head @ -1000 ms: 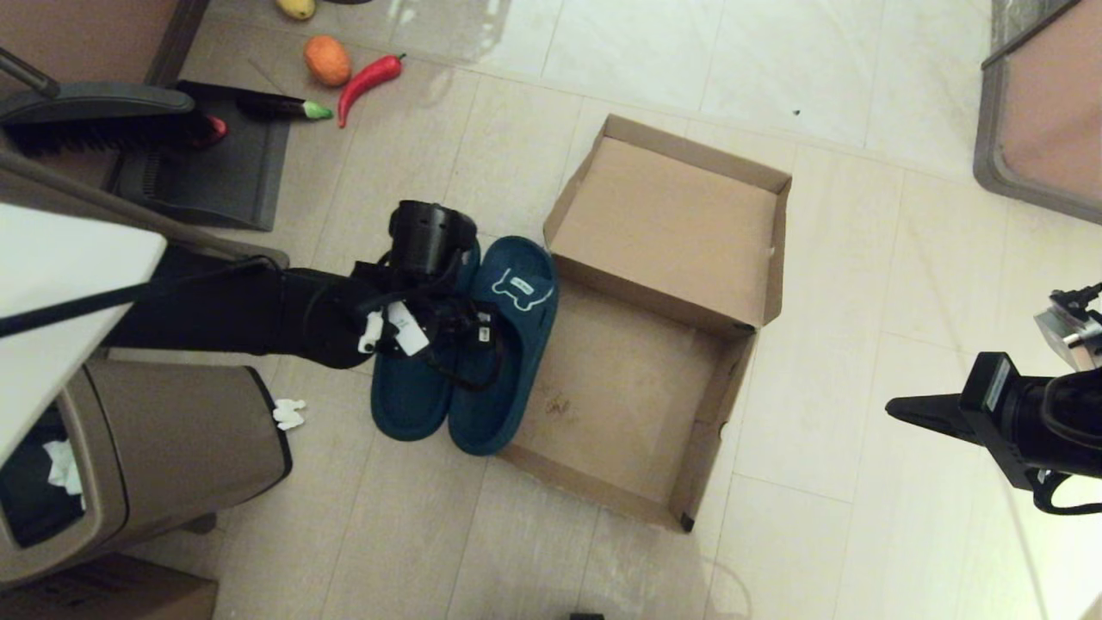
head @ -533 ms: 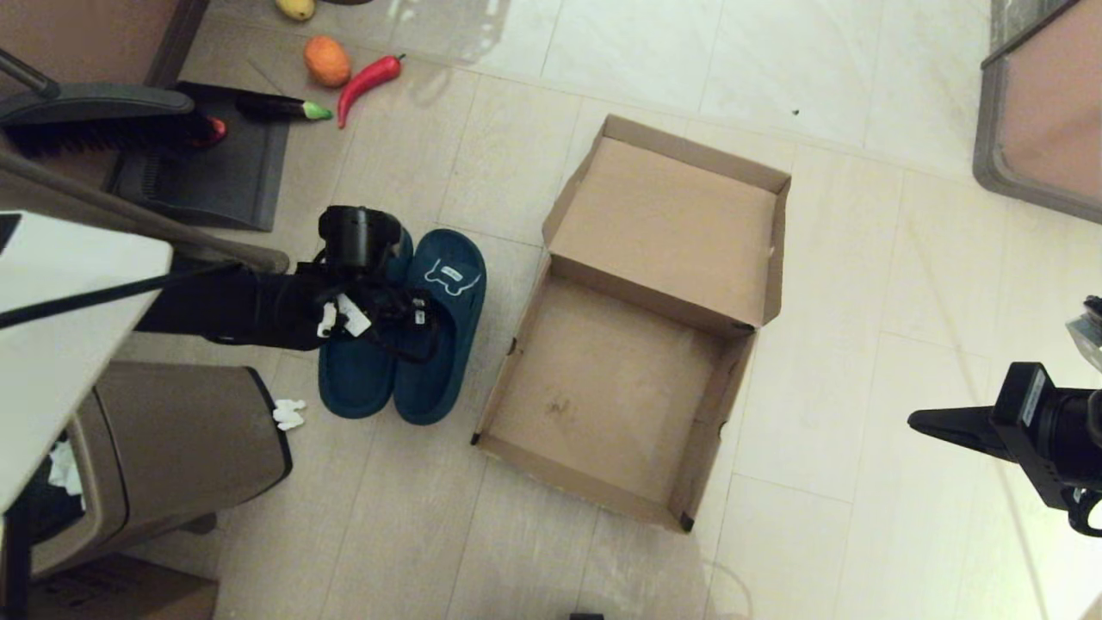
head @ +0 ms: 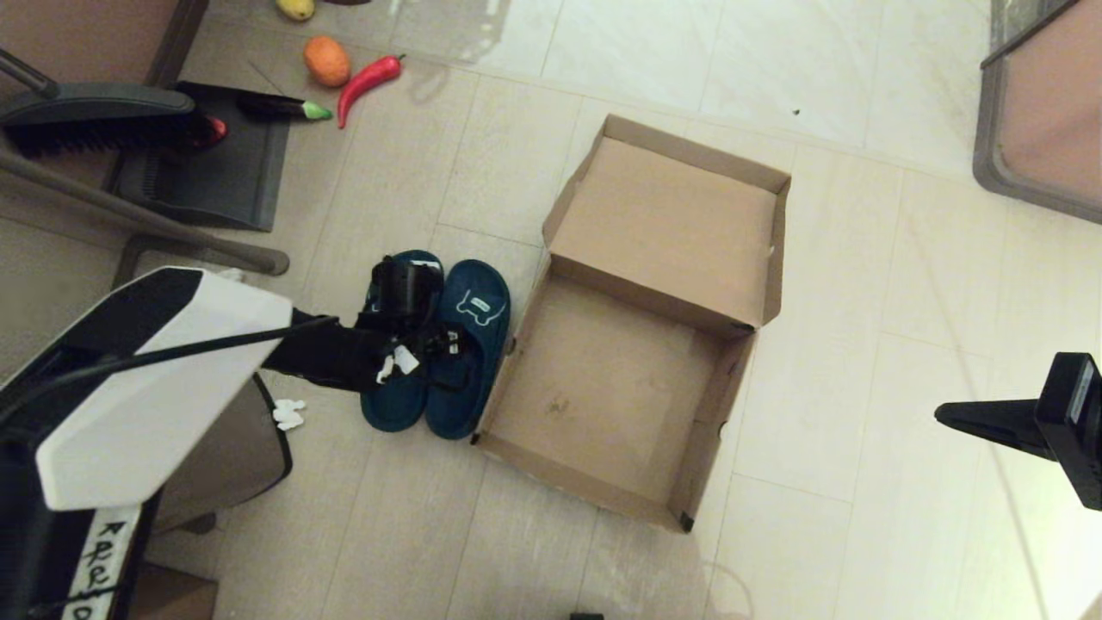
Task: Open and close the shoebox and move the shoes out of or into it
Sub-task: Put the shoes out of the shoe box
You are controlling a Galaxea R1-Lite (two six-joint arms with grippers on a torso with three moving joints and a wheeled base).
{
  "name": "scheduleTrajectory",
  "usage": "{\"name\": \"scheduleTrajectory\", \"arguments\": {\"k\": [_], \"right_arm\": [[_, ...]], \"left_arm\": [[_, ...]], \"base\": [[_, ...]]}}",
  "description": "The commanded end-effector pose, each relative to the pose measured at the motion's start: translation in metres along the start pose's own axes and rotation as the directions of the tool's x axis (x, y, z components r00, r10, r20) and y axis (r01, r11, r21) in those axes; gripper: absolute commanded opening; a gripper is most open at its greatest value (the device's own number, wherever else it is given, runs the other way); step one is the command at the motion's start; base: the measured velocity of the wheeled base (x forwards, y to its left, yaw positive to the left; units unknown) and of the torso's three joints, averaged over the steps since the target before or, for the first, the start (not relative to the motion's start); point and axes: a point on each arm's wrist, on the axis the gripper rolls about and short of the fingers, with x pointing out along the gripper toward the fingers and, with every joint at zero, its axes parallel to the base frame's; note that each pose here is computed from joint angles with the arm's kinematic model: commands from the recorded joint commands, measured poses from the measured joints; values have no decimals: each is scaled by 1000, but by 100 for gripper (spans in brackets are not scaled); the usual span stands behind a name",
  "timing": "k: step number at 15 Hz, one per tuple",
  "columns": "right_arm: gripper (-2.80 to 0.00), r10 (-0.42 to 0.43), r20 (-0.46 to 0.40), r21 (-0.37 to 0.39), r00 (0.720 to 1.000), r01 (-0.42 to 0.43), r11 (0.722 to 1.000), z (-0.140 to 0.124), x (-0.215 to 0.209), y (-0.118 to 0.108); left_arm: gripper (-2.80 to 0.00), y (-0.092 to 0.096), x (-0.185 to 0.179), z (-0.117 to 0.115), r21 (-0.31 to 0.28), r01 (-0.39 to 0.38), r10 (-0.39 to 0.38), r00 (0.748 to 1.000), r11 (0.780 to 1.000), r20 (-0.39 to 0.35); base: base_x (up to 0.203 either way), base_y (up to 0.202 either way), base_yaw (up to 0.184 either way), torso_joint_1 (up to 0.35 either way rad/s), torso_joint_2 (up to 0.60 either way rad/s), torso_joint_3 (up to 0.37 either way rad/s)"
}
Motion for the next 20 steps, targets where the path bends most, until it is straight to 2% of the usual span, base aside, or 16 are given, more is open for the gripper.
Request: {"name": "scheduleTrajectory", "arguments": {"k": [1, 4, 9, 13, 16, 18, 20], "right_arm": [[-280, 5, 2, 2, 1000, -5, 1000, -1, -2, 0], [-280, 0, -4, 5, 1000, 0, 1000, -2, -1, -1], [-280, -5, -34, 16, 999, 5, 1000, -6, 3, -6], [-280, -12, -44, 22, 999, 13, 1000, -9, 4, -9], [-280, -9, -39, 20, 999, 9, 1000, -8, 3, -7], [-280, -9, -37, 20, 999, 10, 1000, -8, 3, -7], [-280, -9, -36, 22, 999, 9, 1000, -8, 3, -7]], "left_arm": [[-280, -19, 5, -17, 27, 23, -22, 999, 999, -35], [-280, -42, -6, -14, 41, 39, -38, 999, 998, -23], [-280, -55, -13, -12, 31, -1, 2, 999, 1000, -35], [-280, -70, -16, -14, -16, -48, 47, 995, 999, -87], [-280, -39, -2, -10, -57, -94, 89, 992, 994, -90], [-280, -18, 5, -4, -87, -70, 62, 994, 994, -86], [-280, -8, 12, 3, -111, -43, 36, 997, 993, -65]], "base": [[0, 0, 0, 0, 0, 0], [0, 0, 0, 0, 0, 0], [0, 0, 0, 0, 0, 0], [0, 0, 0, 0, 0, 0], [0, 0, 0, 0, 0, 0], [0, 0, 0, 0, 0, 0], [0, 0, 0, 0, 0, 0]]}}
